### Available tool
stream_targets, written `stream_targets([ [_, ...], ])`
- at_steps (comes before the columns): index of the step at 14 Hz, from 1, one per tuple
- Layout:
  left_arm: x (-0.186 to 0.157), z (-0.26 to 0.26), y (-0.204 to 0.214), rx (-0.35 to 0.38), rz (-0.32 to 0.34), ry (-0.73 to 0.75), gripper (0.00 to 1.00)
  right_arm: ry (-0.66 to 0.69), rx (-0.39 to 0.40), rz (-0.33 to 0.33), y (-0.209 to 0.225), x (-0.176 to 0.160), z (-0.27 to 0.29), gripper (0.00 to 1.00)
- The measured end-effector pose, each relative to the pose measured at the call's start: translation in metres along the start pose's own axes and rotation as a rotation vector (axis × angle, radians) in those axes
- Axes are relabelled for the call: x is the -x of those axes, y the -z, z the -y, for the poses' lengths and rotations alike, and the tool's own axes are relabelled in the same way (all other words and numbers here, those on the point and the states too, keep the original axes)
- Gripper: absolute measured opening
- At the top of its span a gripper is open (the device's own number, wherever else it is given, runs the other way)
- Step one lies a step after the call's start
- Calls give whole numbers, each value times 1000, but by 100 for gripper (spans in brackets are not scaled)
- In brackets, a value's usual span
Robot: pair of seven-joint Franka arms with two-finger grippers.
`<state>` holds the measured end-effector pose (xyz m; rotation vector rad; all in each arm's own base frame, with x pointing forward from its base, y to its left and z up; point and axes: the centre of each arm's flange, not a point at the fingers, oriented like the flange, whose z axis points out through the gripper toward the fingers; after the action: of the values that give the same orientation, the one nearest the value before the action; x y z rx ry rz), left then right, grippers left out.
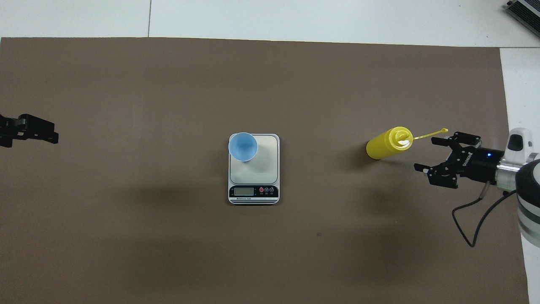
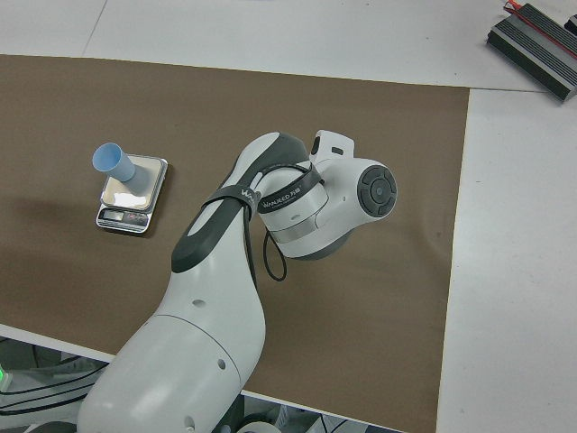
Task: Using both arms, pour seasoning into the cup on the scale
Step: 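Reach the right gripper to the yellow bottle and grasp it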
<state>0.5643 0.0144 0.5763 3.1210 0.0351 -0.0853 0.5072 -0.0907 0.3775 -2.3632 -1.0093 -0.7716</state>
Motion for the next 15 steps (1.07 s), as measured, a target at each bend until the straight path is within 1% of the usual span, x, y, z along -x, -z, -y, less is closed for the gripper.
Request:
stream_targets([
  [2,0,-2,-4,0,8,-3,100,26,-17,-45,-15,10,-5,100],
  [4,1,-3,-6,0,12,-5,100,37,-30,-63,-26,18,-9,100],
  [8,0,-3,-6,0,11,-5,100,47,-38,-142,-46,27,-12,100],
  [11,0,1,-5,0,9,2,100,62,-42,-176,-62,38,-15,100],
  [15,1,2,-5,0,8,4,100,72,-53,-243,-92,57,-17,100],
])
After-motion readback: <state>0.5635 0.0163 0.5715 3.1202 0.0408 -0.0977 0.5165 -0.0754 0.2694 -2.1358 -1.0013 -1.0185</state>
